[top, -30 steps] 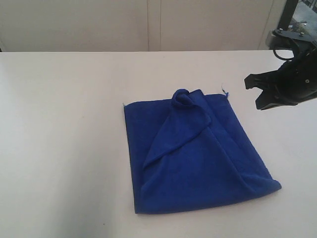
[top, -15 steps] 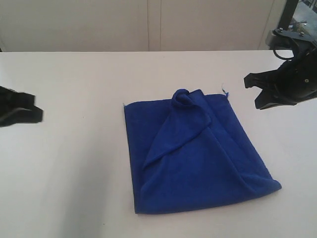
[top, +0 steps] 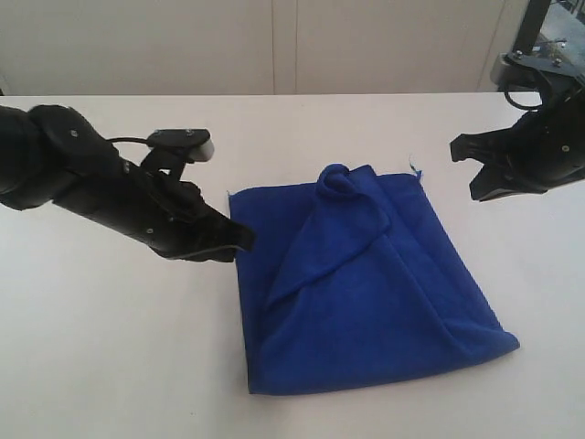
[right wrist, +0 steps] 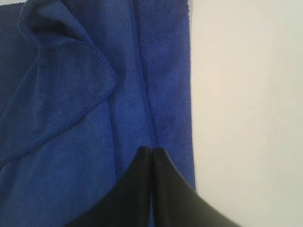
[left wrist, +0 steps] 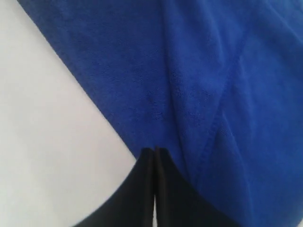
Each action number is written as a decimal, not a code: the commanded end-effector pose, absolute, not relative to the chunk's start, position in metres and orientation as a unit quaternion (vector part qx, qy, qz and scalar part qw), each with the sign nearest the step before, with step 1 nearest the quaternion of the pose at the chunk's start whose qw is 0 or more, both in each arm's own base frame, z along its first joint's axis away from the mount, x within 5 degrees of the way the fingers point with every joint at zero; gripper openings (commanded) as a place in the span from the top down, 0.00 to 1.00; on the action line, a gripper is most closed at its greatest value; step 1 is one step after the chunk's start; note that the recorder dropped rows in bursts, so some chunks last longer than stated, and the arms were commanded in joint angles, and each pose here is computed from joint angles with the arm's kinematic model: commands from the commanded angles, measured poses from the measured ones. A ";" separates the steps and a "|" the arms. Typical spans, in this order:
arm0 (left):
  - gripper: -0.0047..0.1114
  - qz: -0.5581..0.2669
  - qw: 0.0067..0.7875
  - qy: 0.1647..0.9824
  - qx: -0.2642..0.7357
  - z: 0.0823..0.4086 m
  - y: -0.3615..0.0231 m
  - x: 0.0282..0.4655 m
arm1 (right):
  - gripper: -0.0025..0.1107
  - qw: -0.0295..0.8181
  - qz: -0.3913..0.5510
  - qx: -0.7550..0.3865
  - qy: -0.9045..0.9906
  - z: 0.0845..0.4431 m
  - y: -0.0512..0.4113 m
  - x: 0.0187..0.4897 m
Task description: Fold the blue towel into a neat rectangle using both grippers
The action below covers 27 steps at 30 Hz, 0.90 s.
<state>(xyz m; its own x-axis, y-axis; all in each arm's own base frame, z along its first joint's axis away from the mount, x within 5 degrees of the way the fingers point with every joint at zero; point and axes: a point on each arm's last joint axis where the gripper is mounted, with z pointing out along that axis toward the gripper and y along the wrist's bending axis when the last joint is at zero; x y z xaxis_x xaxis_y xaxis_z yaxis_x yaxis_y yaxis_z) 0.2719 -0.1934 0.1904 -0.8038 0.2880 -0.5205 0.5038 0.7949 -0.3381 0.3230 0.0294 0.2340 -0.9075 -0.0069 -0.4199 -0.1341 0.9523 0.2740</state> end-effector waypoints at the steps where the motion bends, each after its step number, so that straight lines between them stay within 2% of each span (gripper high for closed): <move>1: 0.96 -0.240 0.207 0.925 0.208 0.175 -0.206 0.282 | 0.98 0.225 0.146 -0.033 0.963 0.236 0.027 0.323; 13: 0.96 -0.233 0.192 0.936 0.179 0.149 -0.211 0.290 | 0.98 0.229 0.145 -0.032 0.962 0.236 0.027 0.324; 20: 0.96 -0.227 0.189 0.934 0.200 0.137 -0.227 0.282 | 0.98 0.230 0.145 -0.032 0.962 0.236 0.027 0.324; 27: 0.96 -0.214 0.198 0.932 0.217 0.136 -0.227 0.282 | 0.98 0.230 0.145 -0.032 0.962 0.236 0.027 0.324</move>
<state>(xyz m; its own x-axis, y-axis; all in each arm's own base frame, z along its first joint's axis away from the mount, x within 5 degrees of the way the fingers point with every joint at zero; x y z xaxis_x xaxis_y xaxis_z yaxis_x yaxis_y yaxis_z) 0.2836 -0.2260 0.1381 -0.8358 0.2908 -0.4658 0.4673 0.8222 -0.3251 0.3248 0.0288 0.2343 -0.8988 0.0020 -0.4384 -0.1290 0.9545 0.2688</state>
